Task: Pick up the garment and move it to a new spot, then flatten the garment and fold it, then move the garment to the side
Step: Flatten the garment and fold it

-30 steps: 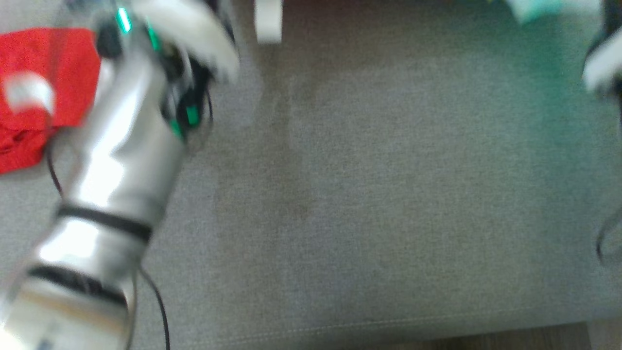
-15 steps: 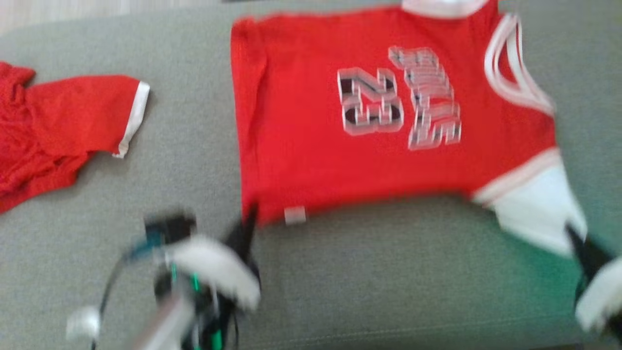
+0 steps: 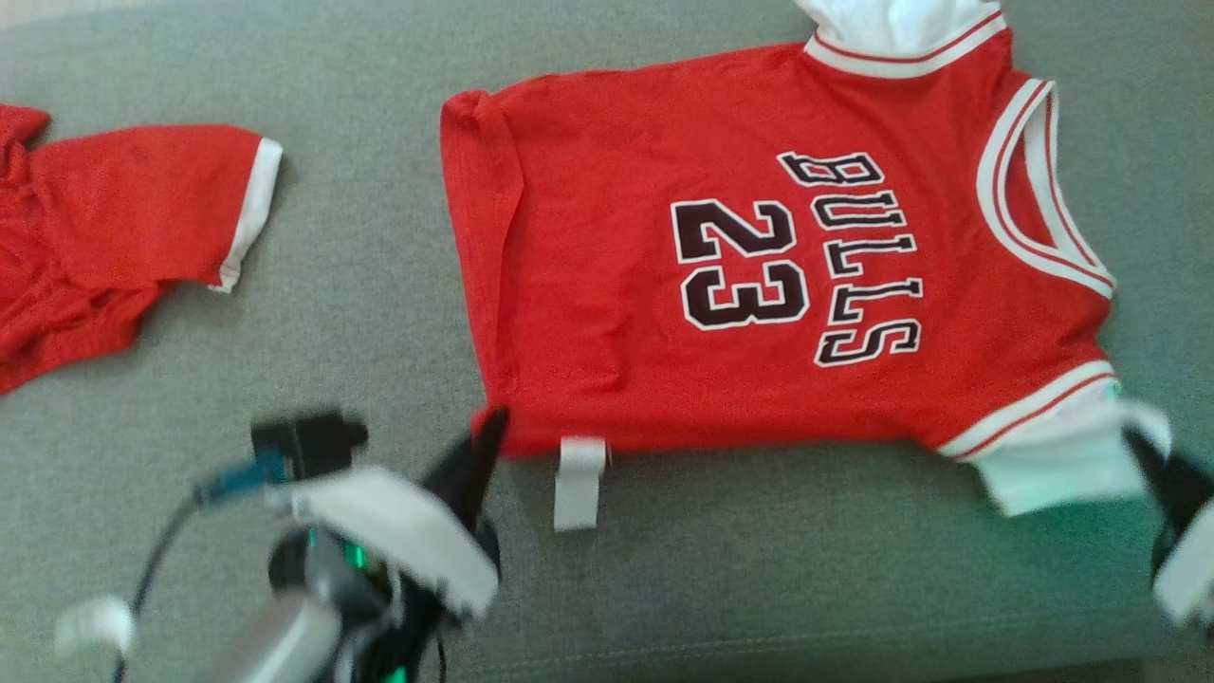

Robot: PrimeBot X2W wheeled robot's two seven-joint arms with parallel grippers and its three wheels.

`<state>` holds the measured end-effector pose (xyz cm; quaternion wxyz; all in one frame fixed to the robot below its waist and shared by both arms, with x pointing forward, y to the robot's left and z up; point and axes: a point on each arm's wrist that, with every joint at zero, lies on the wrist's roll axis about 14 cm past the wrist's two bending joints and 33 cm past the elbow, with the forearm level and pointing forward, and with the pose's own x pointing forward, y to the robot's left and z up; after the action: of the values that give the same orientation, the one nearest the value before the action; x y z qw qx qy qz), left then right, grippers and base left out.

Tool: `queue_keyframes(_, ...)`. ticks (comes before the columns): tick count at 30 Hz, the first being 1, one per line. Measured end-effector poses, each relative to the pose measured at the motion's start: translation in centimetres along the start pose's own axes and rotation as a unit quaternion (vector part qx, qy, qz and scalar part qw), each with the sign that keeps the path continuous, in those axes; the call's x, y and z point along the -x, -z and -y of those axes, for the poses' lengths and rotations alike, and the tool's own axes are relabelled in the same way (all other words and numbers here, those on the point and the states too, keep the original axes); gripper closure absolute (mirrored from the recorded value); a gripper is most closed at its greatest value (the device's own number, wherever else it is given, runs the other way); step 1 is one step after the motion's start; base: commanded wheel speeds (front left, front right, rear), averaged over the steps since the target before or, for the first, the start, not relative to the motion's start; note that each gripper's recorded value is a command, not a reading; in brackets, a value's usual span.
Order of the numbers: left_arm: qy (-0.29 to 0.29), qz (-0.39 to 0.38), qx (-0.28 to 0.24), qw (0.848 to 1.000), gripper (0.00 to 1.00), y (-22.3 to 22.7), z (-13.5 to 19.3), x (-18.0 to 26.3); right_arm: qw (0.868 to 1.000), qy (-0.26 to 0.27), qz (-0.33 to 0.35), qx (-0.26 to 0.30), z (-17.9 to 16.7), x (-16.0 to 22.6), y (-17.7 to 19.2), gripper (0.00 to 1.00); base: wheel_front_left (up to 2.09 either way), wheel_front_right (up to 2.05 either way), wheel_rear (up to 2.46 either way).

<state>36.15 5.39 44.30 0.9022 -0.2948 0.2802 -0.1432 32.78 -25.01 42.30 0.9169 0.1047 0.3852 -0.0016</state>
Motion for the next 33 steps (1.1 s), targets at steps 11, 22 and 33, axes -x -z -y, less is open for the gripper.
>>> queue_keyframes(11,-0.013,-0.07,-0.028,0.997,1.0,-2.4,-1.4,-6.0,0.994,-0.043,-0.047,0.085,-2.3,-6.3,-7.1,1.0,0.0,0.0,0.0)
queue_keyframes(22,-0.049,-0.092,-0.03,0.994,0.61,-2.9,-3.7,-8.7,0.994,-0.024,0.029,0.105,-2.6,-10.9,-13.1,0.0,0.0,0.0,0.0)
queue_keyframes(33,-0.041,-0.049,-0.019,0.998,0.0,-2.3,-2.8,-6.9,0.99,-0.023,0.039,0.132,-1.9,-8.8,-9.9,0.0,0.0,0.0,0.0)
